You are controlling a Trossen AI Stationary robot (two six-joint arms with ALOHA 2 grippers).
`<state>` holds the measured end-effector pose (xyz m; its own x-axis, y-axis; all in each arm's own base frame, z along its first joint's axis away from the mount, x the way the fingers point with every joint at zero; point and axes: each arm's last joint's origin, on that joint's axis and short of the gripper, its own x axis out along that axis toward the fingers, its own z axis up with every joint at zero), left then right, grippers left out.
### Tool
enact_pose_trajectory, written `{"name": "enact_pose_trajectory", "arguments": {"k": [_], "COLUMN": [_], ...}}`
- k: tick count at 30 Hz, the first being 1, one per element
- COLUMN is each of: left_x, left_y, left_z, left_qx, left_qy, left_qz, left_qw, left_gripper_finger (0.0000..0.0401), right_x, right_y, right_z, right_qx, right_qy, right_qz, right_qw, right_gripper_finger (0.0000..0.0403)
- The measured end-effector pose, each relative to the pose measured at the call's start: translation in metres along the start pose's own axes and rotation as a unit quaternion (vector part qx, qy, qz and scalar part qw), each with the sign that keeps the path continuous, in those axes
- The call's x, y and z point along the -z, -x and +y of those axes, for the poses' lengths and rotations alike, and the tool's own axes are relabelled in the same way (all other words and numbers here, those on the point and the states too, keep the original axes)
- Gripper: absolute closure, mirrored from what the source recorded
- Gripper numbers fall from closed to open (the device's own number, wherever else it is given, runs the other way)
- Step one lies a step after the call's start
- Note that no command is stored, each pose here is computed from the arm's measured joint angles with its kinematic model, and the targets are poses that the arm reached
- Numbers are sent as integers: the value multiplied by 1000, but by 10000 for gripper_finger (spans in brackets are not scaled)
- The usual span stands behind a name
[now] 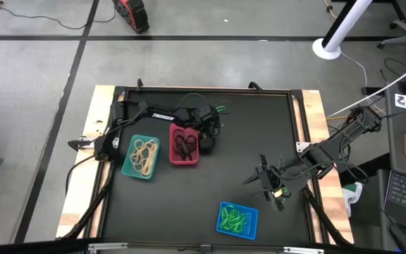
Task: Sort rubber bands into baskets
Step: Put the green rubber band into the blue bin
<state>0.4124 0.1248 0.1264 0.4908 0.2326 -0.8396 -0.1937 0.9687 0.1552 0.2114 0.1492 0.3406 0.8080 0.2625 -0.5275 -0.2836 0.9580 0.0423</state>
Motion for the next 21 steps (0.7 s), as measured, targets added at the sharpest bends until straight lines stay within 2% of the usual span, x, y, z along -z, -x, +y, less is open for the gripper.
{"name": "enact_pose_trajectory", "arguments": {"k": [6, 13, 21], "left_x": [-14, -34, -56], "left_y": [6, 15, 31], "left_z": [-2, -13, -43], "left_qx": [19, 70, 151], "left_qy": [6, 14, 8], "left_qz": [-25, -62, -99], "left_qw": [1000, 996, 983], "left_gripper_finger": [400, 400, 401], "right_x": [3, 5, 10], "right_y": [0, 0, 0], "right_z": [-1, -1, -2], "right_qx": [4, 6, 12], "right_qy": [4, 7, 15], "right_qz": [16, 25, 50], "right_qw": [1000, 1000, 999], "right_gripper_finger": [221, 221, 221]}}
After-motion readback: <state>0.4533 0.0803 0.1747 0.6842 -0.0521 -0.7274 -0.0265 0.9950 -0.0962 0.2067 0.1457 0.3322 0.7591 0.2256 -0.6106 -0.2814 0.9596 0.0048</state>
